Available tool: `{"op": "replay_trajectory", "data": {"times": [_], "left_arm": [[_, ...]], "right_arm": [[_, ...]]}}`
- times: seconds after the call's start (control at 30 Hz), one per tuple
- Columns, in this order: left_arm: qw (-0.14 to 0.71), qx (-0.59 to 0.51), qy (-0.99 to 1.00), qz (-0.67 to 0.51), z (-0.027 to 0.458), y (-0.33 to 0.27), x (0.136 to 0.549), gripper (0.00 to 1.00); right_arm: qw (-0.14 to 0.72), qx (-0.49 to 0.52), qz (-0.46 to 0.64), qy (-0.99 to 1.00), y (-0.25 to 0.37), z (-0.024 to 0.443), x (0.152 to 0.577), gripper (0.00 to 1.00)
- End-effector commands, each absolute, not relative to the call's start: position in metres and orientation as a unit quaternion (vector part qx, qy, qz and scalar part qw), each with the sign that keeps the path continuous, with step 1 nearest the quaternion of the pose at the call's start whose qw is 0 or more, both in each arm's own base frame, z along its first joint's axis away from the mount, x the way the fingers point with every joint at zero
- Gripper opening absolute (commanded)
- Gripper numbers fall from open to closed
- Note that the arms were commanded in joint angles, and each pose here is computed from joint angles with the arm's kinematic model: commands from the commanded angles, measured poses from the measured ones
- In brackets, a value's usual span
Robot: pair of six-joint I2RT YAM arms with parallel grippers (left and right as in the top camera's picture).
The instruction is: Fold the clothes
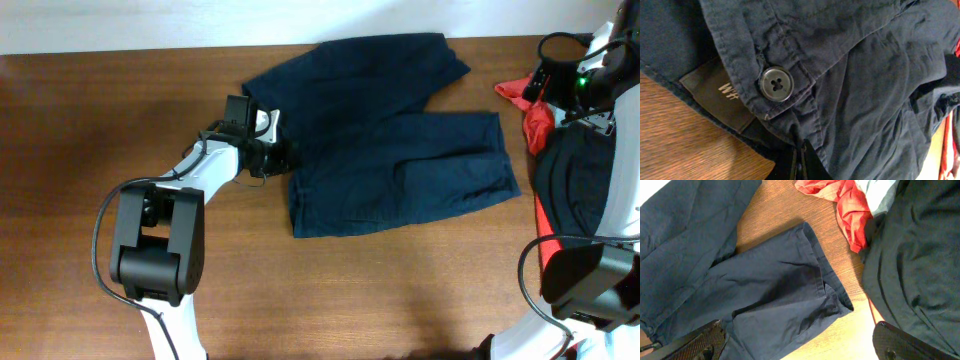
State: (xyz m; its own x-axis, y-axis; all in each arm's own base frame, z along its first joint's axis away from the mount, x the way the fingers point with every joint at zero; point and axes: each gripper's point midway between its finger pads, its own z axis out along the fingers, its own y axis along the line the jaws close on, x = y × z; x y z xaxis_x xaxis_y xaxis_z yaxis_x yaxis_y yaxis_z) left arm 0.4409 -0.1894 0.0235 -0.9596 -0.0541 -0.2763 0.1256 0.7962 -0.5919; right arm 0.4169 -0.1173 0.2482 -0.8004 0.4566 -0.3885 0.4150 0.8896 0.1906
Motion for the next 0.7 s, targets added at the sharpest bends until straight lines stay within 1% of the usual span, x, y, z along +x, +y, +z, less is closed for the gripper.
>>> {"op": "replay_trajectory", "data": {"times": [0.0,0.07,0.1,0.33,0.53,0.6,0.67], "left_arm": [[0.167,0.029,0.929,-0.329,0.049,-0.191,0.450,0.04],[0.169,0.029,0.928,-0.330,0.052,-0.190,0.450,0.03],[0.169,0.029,0.929,-0.329,0.052,-0.190,0.450,0.00],[0.151,0.015,0.934,-0.324,0.052,-0.180,0.443,0.00],[0.188,0.018,0.932,-0.309,0.081,-0.173,0.448,0.00],[0.196,0.015,0.936,-0.293,0.082,-0.169,0.450,0.03],[0.191,0.007,0.942,-0.276,0.078,-0.163,0.448,0.09]], "right_arm": [[0.217,0.227,0.042,0.948,-0.120,0.248,0.417,0.98],[0.217,0.227,0.042,0.948,-0.120,0.248,0.417,0.98],[0.217,0.227,0.042,0.948,-0.120,0.248,0.417,0.98],[0.217,0.227,0.042,0.948,-0.120,0.248,0.417,0.98],[0.217,0.227,0.042,0.948,-0.120,0.248,0.417,0.98],[0.217,0.227,0.042,0.948,-0.120,0.248,0.417,0.98],[0.217,0.227,0.042,0.948,-0.120,0.248,0.417,0.98]]}}
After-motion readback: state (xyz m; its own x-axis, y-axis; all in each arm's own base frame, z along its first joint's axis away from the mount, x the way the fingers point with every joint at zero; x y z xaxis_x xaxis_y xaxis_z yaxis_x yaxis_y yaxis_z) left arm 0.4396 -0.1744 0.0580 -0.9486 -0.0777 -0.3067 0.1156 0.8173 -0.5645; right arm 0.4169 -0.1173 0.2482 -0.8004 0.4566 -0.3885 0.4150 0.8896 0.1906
